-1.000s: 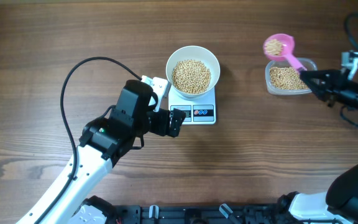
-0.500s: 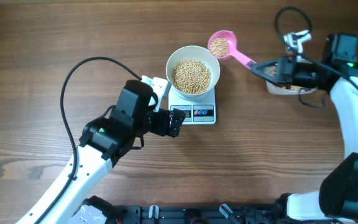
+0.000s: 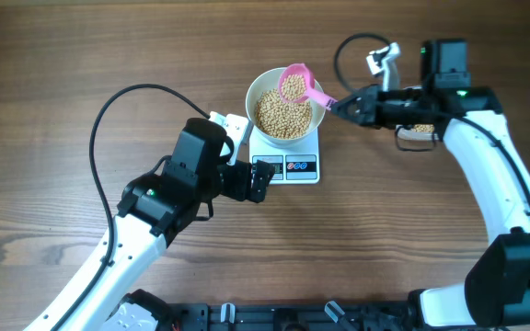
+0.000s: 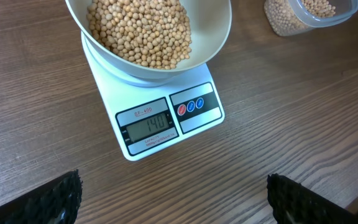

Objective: Scoop item into bowl and weigh 150g on scale
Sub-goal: 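Lift the filled scoop and carry it left over the bowl, then tilt the pink scoop with the right gripper to pour soybeans into the bowl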

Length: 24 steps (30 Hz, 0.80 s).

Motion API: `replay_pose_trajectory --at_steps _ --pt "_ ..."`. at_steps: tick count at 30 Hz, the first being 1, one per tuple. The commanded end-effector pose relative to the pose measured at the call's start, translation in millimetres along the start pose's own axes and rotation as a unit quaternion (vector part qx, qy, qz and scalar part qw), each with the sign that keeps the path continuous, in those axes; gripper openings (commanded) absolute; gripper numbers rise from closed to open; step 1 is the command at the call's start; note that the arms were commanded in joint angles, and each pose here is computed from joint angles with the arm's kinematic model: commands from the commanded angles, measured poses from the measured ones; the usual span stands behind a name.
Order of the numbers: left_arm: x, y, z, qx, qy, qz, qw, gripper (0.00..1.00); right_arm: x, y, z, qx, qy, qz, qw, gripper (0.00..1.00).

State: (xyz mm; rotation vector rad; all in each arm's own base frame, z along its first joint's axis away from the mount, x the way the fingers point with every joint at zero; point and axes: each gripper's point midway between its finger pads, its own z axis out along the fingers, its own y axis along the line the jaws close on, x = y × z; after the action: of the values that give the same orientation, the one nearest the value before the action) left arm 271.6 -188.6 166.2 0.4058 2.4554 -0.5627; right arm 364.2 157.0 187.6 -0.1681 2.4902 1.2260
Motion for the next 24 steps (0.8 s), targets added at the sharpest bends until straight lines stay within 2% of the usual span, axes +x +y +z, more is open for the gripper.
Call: replay_pose_trajectory --at_steps 1,11,24 --pt "0.8 -0.1 0.8 -0.002 0.001 0.011 1.000 1.00 -22.6 5.1 -6.8 0.074 -0.042 -0.057 0.995 0.04" --pt "0.9 -0.1 0.8 -0.002 0.001 0.011 1.000 1.00 -31.3 16.3 -4.4 0.070 -0.057 -0.115 0.989 0.04" --pt "0.9 -0.1 0.8 -0.002 0.001 0.011 1.000 1.00 -31.8 20.7 -8.7 0.078 -0.054 -0.231 0.968 0.04"
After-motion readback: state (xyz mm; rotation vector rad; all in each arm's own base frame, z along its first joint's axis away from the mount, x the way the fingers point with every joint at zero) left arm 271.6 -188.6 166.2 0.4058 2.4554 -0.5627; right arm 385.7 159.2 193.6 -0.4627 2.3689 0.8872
